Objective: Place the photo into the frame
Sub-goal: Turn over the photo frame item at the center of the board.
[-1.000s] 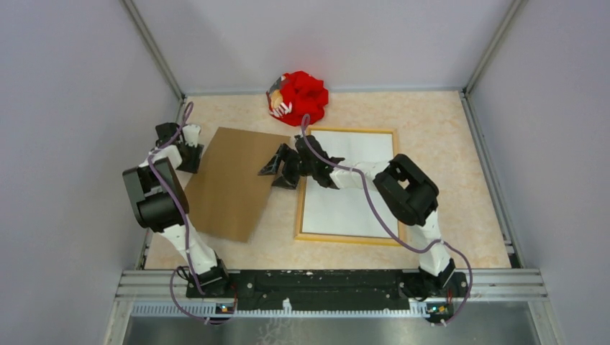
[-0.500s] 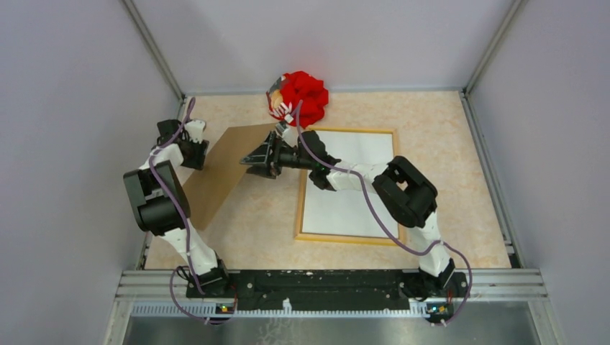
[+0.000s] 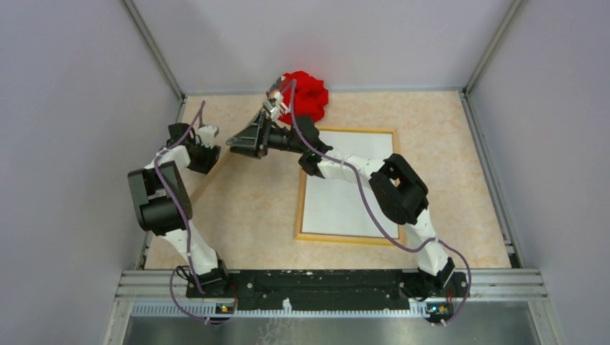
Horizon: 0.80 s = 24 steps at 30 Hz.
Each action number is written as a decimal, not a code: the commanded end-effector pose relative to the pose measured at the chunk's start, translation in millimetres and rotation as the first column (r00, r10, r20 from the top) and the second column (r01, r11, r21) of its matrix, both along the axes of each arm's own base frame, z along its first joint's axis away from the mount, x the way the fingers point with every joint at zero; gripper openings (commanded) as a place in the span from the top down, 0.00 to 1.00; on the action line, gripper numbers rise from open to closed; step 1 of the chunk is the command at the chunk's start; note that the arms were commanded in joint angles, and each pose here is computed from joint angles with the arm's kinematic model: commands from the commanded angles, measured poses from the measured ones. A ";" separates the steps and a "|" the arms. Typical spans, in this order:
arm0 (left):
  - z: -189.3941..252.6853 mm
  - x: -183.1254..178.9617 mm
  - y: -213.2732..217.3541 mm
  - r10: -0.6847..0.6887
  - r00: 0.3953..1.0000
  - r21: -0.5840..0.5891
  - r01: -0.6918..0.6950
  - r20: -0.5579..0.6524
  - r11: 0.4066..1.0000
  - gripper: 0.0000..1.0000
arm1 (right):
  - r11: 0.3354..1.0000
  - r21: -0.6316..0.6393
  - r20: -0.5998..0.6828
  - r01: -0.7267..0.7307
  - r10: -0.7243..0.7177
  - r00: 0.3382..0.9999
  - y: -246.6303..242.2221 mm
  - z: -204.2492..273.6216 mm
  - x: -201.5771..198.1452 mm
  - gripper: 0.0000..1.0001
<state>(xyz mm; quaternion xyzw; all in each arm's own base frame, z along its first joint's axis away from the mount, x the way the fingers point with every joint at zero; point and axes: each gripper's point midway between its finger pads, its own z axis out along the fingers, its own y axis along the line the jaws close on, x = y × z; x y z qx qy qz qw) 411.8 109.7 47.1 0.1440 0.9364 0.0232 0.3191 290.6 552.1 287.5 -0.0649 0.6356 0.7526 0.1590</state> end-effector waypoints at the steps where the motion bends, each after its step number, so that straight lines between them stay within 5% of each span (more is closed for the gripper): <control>1: -50.0 -84.1 -78.1 -0.134 0.938 -0.268 0.046 -0.320 0.962 0.36 | 0.999 0.038 0.109 0.024 -0.028 0.994 2.5 28.9 2.9 0.31; 15: -41.9 -78.7 -76.3 -0.115 0.947 -0.258 0.036 -0.299 0.966 0.36 | 0.984 -0.128 0.055 0.120 -0.114 0.992 -42.1 11.7 -10.2 0.31; 24: -40.2 -77.7 -79.2 -0.113 0.947 -0.272 0.028 -0.302 0.962 0.35 | 0.939 -0.297 0.017 0.176 -0.179 0.984 -66.0 -14.0 -12.4 0.48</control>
